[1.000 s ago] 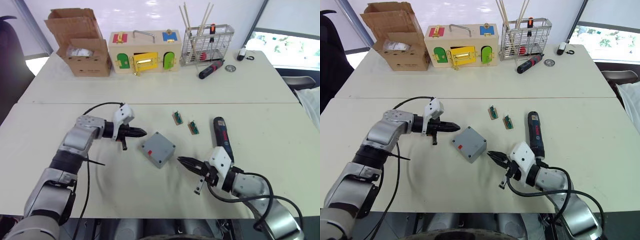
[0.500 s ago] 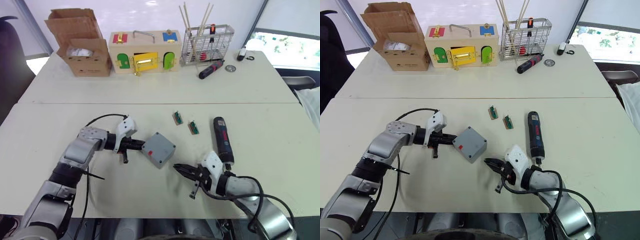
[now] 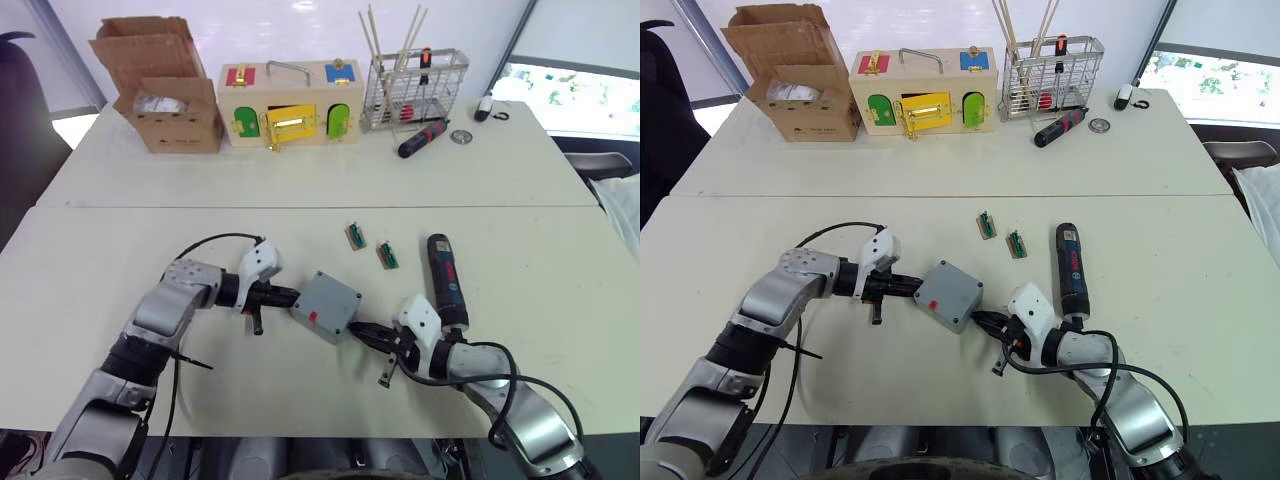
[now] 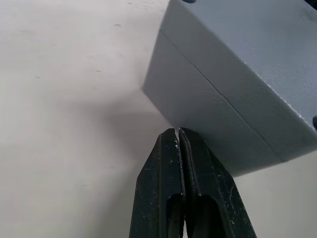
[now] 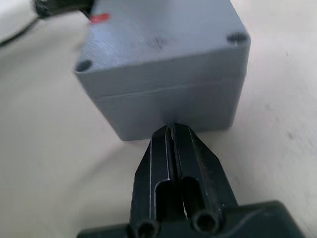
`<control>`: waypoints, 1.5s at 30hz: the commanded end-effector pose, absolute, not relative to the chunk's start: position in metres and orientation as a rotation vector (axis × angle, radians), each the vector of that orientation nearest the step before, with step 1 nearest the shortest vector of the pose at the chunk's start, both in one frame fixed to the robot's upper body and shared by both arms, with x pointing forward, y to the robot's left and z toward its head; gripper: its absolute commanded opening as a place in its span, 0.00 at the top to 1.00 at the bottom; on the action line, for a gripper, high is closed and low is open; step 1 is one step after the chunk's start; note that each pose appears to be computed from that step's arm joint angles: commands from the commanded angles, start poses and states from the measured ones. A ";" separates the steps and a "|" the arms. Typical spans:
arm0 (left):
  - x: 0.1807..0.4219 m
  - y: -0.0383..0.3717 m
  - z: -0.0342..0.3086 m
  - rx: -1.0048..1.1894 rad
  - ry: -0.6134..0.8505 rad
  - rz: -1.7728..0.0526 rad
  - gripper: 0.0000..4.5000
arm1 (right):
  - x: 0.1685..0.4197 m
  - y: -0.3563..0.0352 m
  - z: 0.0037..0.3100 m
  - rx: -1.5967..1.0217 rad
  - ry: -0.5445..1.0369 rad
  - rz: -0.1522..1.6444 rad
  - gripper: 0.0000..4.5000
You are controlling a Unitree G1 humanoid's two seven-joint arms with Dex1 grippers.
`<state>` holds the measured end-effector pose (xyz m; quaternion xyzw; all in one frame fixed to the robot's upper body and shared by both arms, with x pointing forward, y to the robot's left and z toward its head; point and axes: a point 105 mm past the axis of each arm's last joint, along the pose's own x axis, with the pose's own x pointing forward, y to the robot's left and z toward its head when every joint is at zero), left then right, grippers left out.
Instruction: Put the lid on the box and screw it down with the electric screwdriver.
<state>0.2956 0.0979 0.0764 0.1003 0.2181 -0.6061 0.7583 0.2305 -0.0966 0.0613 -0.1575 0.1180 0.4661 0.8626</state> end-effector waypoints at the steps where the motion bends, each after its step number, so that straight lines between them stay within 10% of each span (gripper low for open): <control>1: 0.281 0.078 0.081 0.200 0.437 -1.411 0.99 | 0.231 -0.092 0.076 -0.338 0.174 0.998 0.99; 18: 0.266 0.074 0.074 0.190 0.455 -1.425 0.99 | 0.244 -0.101 0.076 -0.365 0.158 0.969 0.99; 29: 0.305 0.119 0.122 0.180 0.340 -1.205 0.99 | 0.238 -0.132 0.095 -0.356 0.166 0.858 0.99; 43: 0.260 0.098 0.175 0.290 0.235 -1.229 0.99 | 0.289 -0.163 0.134 -0.157 0.205 0.622 0.99; 45: 0.255 0.096 0.168 0.339 0.245 -1.228 0.87 | 0.297 -0.166 0.129 -0.179 0.243 0.599 0.88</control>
